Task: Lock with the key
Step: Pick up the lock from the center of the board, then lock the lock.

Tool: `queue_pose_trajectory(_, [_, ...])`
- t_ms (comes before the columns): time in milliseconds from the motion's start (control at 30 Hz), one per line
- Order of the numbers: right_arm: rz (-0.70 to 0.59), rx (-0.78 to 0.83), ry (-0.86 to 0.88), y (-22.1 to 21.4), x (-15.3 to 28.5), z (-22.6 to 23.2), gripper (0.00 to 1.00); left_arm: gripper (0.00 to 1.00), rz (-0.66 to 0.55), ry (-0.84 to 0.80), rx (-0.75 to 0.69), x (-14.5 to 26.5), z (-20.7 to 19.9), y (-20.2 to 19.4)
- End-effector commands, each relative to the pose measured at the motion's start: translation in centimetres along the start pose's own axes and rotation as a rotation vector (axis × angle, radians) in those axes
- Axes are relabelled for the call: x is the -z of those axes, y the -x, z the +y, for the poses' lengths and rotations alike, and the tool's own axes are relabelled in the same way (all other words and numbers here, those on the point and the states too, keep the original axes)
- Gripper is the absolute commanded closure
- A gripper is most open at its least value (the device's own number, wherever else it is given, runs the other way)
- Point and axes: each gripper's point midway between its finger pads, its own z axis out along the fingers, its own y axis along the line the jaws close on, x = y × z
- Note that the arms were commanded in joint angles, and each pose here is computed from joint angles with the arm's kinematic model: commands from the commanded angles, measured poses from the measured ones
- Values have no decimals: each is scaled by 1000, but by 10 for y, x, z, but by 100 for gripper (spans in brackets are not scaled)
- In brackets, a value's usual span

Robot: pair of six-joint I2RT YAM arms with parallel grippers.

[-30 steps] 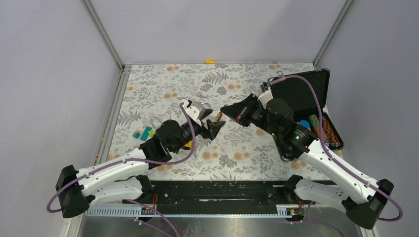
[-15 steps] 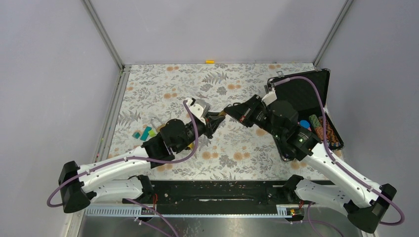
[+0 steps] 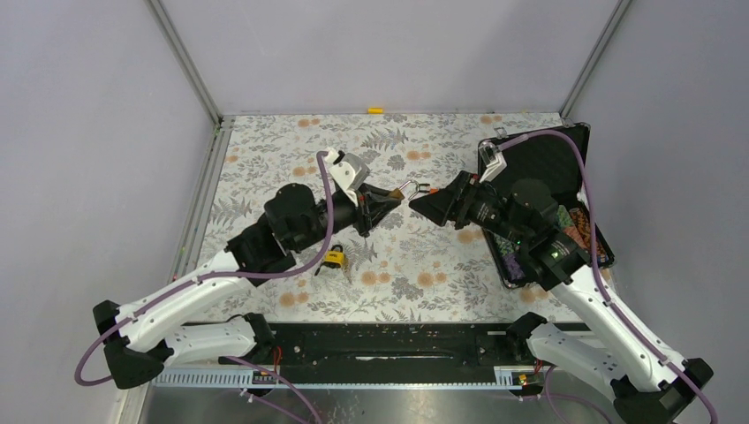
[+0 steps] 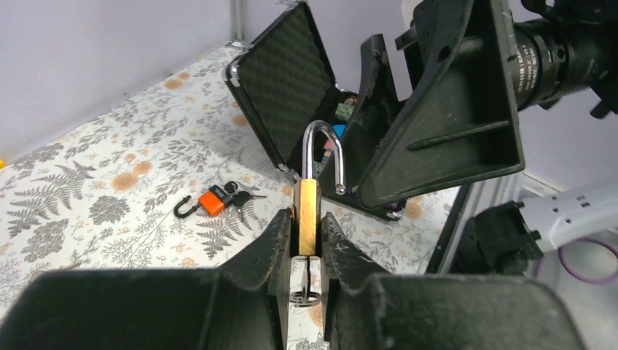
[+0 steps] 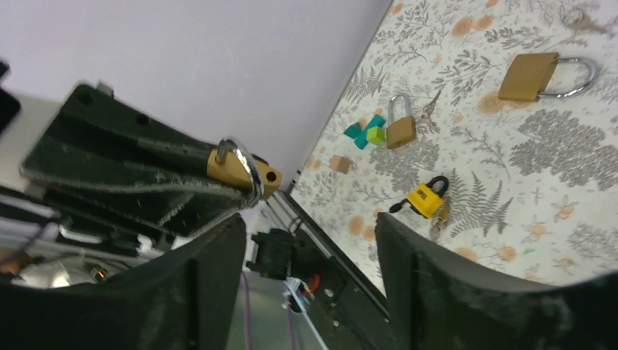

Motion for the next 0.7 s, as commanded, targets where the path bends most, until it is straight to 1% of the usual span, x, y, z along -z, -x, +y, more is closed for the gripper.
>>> queue_pose_trajectory(0, [5, 213, 162, 4, 24, 36, 22, 100, 11, -172, -46, 15, -25, 23])
queue_pose_trajectory(67, [-12, 288, 202, 7, 34, 47, 18, 100, 40, -215, -60, 17, -30, 20])
queue_pose_trajectory(133, [-16, 355, 225, 9, 41, 54, 17, 100, 60, -259, -67, 18, -37, 18])
queue_pose_trajectory(233, [-6, 417, 246, 10, 45, 61, 18, 100, 75, -311, -63, 18, -44, 18])
queue_pose_trajectory(267, [6, 428, 255, 9, 45, 63, 19, 100, 79, -327, -58, 18, -46, 19])
queue_pose_trajectory(333, [38, 431, 251, 7, 43, 63, 26, 100, 85, -375, -47, 19, -53, 21])
queue_pose_trajectory(433, [87, 425, 242, 2, 40, 59, 44, 100, 79, -442, -23, 23, -62, 23])
queue_pose_trajectory(467, [94, 424, 249, 0, 41, 60, 48, 100, 79, -460, -21, 24, -65, 23])
queue_pose_trajectory(533, [101, 424, 264, -4, 43, 60, 52, 100, 80, -466, -15, 26, -65, 22])
queue_pose_trajectory(567, [110, 427, 276, -8, 44, 59, 51, 100, 80, -471, -11, 26, -65, 23])
queue_pose_trajectory(600, [118, 435, 287, -10, 45, 59, 49, 100, 79, -480, -8, 27, -66, 24])
queue_pose_trajectory(667, [127, 445, 284, -13, 45, 56, 42, 100, 83, -499, -4, 28, -68, 25])
